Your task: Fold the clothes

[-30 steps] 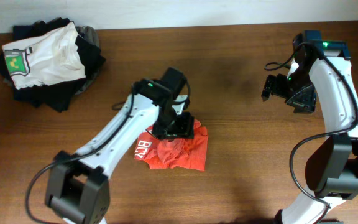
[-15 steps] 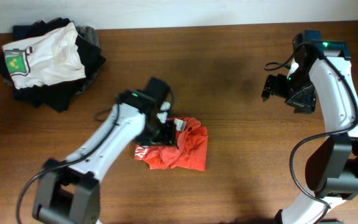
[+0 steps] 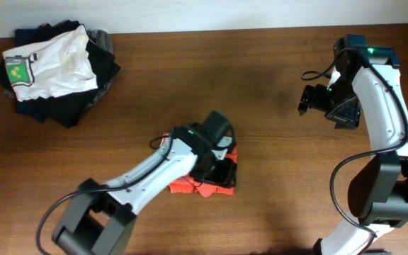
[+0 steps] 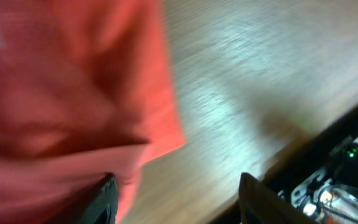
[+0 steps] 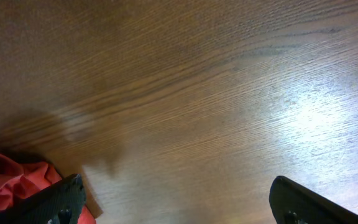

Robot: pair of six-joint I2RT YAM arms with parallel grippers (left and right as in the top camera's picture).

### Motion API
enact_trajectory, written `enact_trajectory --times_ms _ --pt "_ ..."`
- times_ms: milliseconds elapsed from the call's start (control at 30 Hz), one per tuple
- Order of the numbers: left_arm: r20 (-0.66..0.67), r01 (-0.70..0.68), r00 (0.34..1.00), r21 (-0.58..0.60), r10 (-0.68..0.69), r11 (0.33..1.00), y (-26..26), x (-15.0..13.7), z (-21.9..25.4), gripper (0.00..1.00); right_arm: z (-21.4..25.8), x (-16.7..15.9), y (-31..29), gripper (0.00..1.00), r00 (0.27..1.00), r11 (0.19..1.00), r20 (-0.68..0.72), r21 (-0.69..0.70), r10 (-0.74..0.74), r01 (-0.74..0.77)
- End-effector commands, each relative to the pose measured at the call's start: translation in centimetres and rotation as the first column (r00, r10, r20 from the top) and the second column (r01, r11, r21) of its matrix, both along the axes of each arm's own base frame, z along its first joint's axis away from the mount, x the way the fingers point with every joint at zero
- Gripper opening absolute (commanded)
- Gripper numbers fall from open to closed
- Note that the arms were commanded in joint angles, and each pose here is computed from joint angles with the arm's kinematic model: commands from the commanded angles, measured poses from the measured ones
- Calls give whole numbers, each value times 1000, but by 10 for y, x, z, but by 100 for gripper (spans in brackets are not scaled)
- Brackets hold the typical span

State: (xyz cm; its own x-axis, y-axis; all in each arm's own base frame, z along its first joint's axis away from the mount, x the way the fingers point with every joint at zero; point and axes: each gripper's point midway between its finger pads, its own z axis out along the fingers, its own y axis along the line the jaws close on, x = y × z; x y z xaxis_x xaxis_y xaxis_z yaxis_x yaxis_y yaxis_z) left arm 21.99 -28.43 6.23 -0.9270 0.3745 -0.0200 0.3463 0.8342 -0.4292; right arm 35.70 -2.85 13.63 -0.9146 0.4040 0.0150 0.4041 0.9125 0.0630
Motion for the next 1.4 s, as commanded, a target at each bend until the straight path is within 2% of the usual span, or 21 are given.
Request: enact_trajectory --times_ms 0,67,167,200,267,367,467,600,933,1167,1267,1367 --pt "-54 88 994 -61 -92 994 -43 -31 -17 62 1 2 -2 98 1000 1000 7 -7 5 -5" --pt "-50 131 990 -66 -134 989 -55 -44 -23 61 1 2 -2 98 1000 1000 7 -7 5 -5" --pt "-32 182 982 -80 -185 980 -68 -58 -17 48 1 2 -2 98 1000 1000 7 -7 5 -5" --pt "-15 184 982 -90 -186 979 -70 -57 -8 48 1 3 -2 98 1000 1000 7 -7 5 -5" --pt "49 166 985 -78 -163 983 -66 -44 12 48 1 2 -2 98 1000 1000 7 -7 5 -5" --pt "236 37 971 41 -46 998 -26 3 53 48 1 2 -2 98 1000 1000 7 -7 5 -5" --pt "310 -75 949 46 57 996 5 34 74 49 1 3 -2 98 1000 1000 7 -7 5 -5" --pt "326 -137 941 111 94 984 20 56 54 61 1 2 -2 98 1000 1000 7 -7 5 -5" --pt "258 -108 964 165 62 980 -4 66 -16 64 1 2 -2 98 1000 1000 7 -7 5 -5" --pt "280 -118 957 138 75 983 -11 74 -20 64 1 2 -2 98 1000 1000 7 -7 5 -5" --pt "284 -125 956 172 72 977 -4 74 -19 63 1 2 -2 98 1000 1000 7 -7 5 -5" --pt "336 -154 939 213 75 965 3 84 2 62 1 2 -2 98 1000 1000 7 -7 5 -5"
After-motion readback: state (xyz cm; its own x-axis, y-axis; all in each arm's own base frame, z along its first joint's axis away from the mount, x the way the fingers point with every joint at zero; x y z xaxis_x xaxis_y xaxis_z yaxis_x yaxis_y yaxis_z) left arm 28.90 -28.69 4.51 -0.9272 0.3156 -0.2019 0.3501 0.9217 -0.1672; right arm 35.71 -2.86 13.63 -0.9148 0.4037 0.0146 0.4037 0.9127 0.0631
